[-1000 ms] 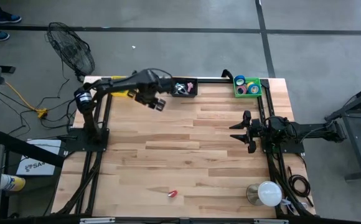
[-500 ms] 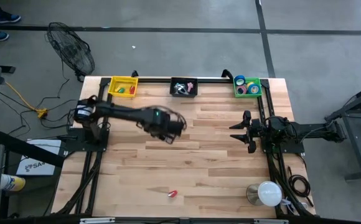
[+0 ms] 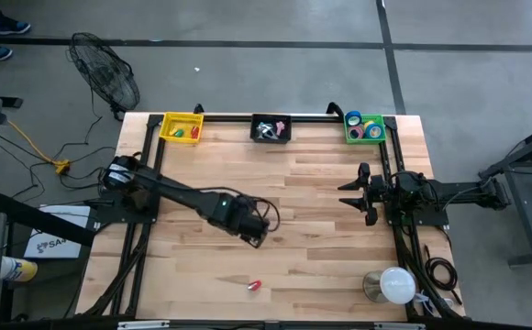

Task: Pick and place Stapler, Stapler remover, tape
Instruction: Put the red stapler into the yellow bin

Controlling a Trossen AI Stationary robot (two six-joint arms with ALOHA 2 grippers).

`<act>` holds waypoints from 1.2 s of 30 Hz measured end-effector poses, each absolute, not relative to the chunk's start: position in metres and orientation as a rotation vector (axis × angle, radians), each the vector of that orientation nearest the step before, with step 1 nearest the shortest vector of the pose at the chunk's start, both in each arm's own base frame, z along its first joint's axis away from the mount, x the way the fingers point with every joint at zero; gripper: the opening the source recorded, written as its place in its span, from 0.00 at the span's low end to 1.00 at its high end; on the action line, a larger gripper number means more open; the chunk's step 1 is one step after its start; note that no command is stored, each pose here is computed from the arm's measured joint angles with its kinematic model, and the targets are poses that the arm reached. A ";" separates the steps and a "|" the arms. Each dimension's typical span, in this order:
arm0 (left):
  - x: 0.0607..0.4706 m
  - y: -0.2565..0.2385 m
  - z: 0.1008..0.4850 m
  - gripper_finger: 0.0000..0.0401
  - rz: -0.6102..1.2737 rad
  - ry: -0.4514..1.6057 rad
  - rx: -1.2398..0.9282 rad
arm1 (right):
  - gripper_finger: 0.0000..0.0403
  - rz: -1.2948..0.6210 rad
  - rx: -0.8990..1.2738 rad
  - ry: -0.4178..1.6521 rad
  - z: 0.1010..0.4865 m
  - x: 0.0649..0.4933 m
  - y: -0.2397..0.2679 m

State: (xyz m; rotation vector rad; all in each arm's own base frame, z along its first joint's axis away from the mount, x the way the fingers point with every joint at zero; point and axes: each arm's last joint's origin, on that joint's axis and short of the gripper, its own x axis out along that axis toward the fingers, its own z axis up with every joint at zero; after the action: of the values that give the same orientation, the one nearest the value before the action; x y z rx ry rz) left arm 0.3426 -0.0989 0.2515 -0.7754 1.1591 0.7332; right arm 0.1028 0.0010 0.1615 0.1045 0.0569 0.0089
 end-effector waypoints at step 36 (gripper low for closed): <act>0.373 -0.182 0.190 0.43 0.352 1.162 -0.689 | 0.41 0.006 0.104 0.103 0.158 0.105 0.001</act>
State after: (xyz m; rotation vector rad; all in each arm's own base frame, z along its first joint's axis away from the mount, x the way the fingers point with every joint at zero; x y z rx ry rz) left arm 0.3726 -0.1822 0.1899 -0.6893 1.1622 0.3521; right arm 0.1054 0.0010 0.1577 0.1043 0.1029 0.0065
